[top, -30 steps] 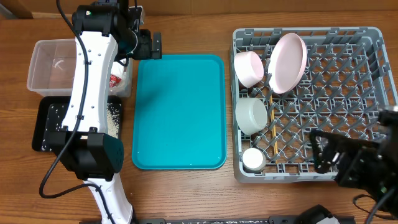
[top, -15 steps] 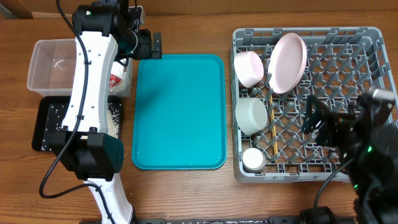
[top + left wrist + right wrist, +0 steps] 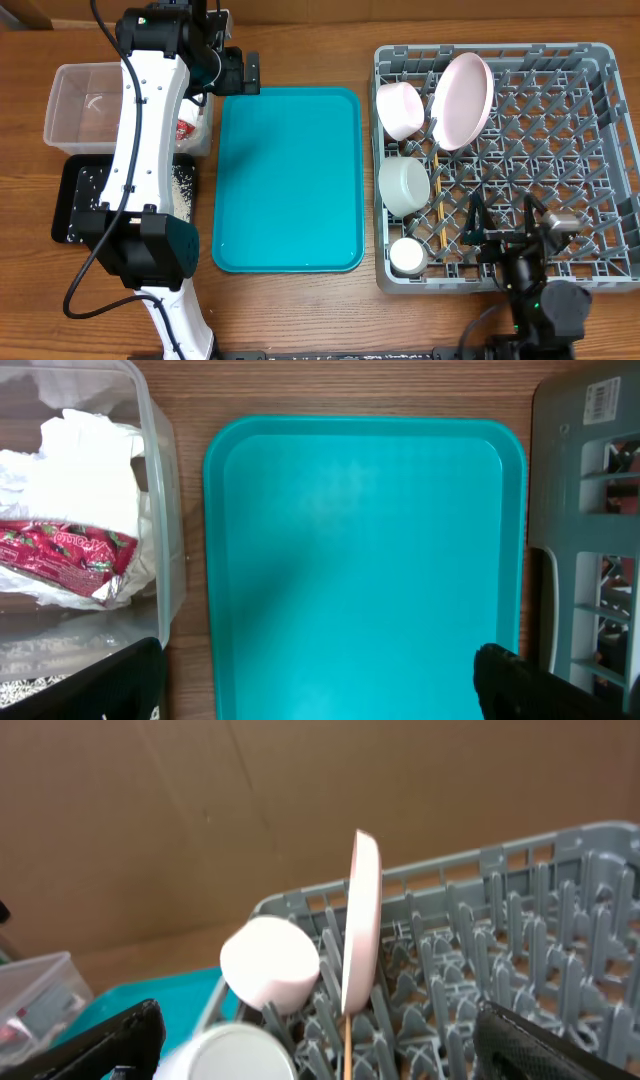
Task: Sort waste into correct bins and load items into the dishwasher
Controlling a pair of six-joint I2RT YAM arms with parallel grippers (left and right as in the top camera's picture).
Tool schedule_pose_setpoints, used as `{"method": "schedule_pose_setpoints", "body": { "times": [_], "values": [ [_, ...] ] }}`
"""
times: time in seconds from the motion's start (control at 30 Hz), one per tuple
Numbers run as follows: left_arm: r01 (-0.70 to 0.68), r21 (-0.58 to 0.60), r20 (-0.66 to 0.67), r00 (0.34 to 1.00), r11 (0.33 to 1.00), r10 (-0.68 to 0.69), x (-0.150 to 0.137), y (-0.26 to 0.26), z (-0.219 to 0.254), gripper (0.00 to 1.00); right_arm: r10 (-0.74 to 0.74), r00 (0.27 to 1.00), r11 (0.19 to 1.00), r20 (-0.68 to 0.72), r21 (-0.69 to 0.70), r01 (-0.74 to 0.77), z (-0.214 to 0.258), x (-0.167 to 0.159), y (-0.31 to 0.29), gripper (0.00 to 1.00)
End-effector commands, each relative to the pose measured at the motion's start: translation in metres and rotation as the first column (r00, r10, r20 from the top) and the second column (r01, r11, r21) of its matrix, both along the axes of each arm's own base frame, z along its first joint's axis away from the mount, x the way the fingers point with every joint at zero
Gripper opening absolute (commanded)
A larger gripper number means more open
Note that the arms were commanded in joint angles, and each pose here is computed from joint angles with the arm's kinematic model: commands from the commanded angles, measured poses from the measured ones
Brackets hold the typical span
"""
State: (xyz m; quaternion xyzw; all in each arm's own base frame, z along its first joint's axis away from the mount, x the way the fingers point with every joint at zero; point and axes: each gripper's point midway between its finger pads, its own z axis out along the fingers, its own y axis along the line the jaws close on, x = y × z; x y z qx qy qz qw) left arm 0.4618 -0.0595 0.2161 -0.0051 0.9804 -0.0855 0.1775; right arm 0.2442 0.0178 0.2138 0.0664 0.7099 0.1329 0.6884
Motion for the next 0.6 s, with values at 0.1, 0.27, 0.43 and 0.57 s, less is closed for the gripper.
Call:
{"method": "schedule_pose_setpoints", "body": {
  "times": [0.1, 0.27, 0.43, 0.57],
  "values": [
    [-0.001, -0.012, 0.025, 1.000, 1.000, 0.001, 0.002, -0.002, 0.009, 1.00, 0.014, 0.994, 1.000, 0.107, 0.000, -0.014, -0.012, -0.001, 0.002, 1.00],
    [-0.001, -0.012, 0.025, 1.000, 1.000, 0.001, 0.002, -0.002, 0.009, 1.00, 0.013, 1.000, 1.000, -0.003, 0.000, -0.013, -0.043, 0.001, 0.002, 1.00],
    [-0.001, -0.012, 0.025, 1.000, 1.000, 0.001, 0.002, -0.002, 0.009, 1.00, -0.002, 1.000, 1.000, -0.001, -0.001, 0.002, -0.043, 0.001, -0.001, 1.00],
    [-0.001, -0.012, 0.025, 1.000, 1.000, 0.001, 0.002, -0.002, 0.009, 1.00, 0.006, 1.000, 1.000, 0.001, -0.001, -0.006, -0.042, 0.001, 0.001, 1.00]
  ]
}}
